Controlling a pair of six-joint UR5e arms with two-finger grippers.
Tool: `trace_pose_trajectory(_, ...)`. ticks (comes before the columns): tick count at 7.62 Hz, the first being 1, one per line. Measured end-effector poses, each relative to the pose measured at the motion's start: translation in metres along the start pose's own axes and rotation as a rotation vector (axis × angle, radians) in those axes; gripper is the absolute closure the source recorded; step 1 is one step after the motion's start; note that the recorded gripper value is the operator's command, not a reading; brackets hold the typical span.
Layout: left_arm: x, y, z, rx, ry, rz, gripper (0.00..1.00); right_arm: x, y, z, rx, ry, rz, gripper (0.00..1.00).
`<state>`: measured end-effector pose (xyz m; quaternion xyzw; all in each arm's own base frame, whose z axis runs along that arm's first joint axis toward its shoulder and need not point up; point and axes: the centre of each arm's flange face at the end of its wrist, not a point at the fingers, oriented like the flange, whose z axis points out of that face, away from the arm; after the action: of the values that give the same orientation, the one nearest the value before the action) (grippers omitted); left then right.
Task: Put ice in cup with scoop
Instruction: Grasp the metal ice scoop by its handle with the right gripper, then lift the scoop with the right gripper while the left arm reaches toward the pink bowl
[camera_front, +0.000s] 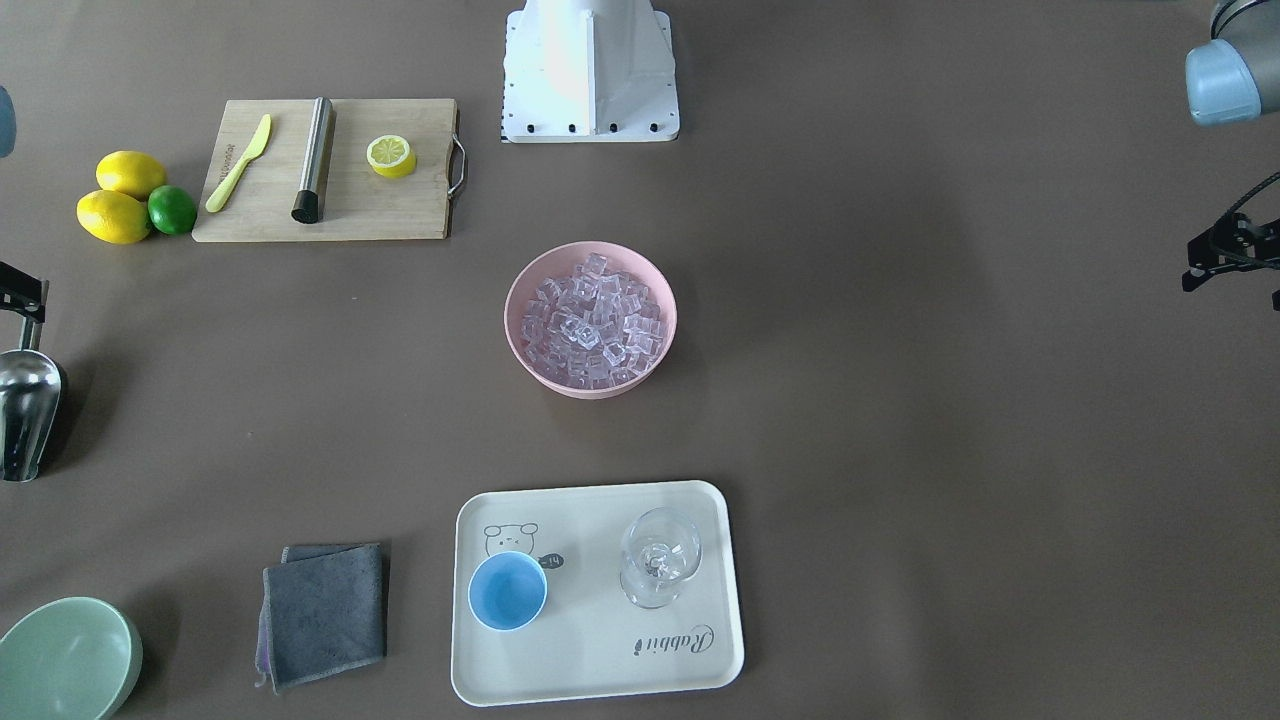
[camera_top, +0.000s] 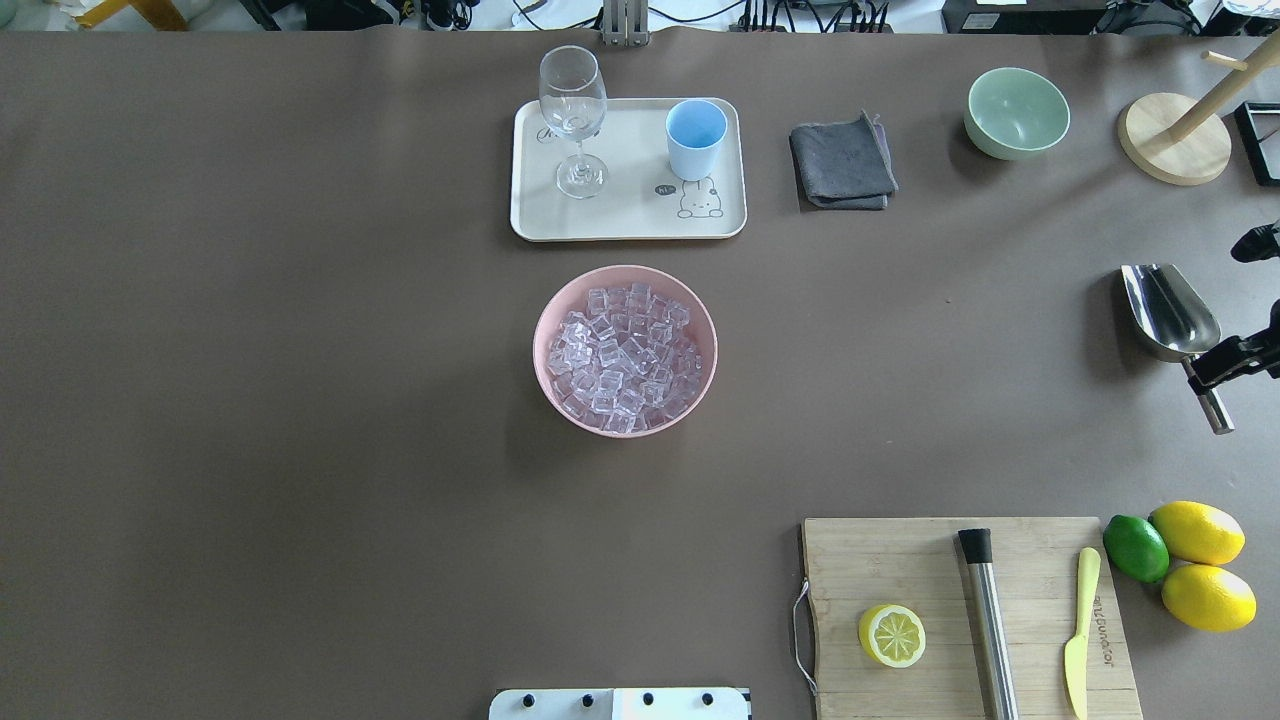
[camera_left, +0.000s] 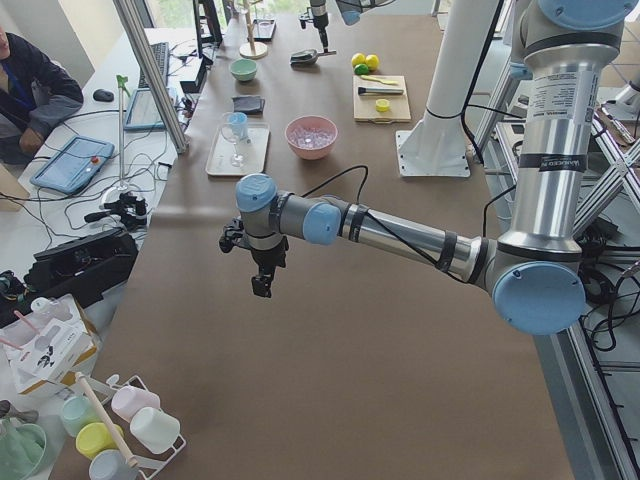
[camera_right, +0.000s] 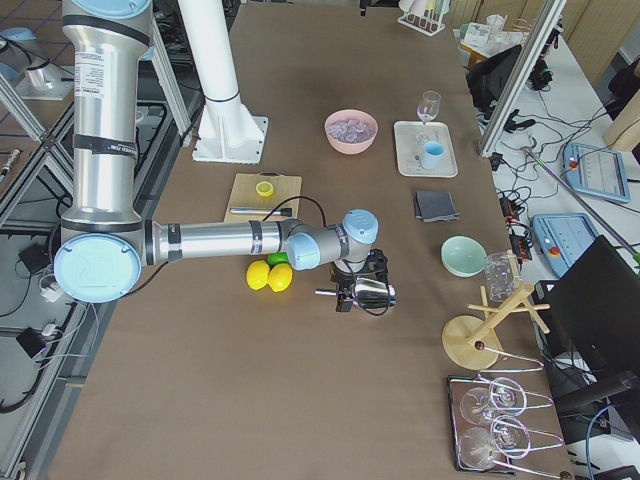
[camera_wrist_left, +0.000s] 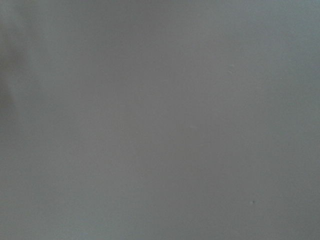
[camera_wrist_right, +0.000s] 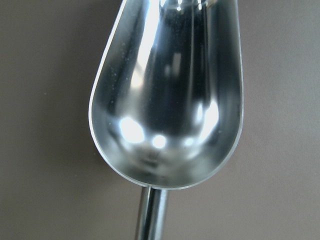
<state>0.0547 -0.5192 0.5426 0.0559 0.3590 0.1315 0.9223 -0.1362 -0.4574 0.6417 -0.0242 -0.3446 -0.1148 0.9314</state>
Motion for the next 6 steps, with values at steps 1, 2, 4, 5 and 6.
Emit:
trace_pose_trajectory(1, 0.01, -0.008, -0.003, 0.01, 0.004, 0.022, 0.0, -0.002, 0.002, 0.007, -0.018, 0.0, -0.005, 0.0)
trace_pose_trajectory(2, 0.031, -0.021, -0.001, 0.013, 0.012, 0.064, 0.0, -0.006, 0.004, 0.014, -0.033, 0.0, -0.011, 0.04)
trace_pose_trajectory(4, 0.085, -0.043, 0.005, 0.012, 0.037, 0.154, 0.0, -0.009, 0.007, 0.022, -0.053, 0.001, -0.012, 0.64)
trace_pose_trajectory(5, 0.114, -0.047, 0.007, 0.013, 0.051, 0.184, 0.0, -0.01, 0.008, 0.024, -0.058, 0.001, -0.012, 0.88)
trace_pose_trajectory(6, 0.143, -0.051, 0.01, 0.02, 0.068, 0.223, 0.0, -0.011, 0.008, 0.025, -0.062, -0.004, -0.011, 1.0)
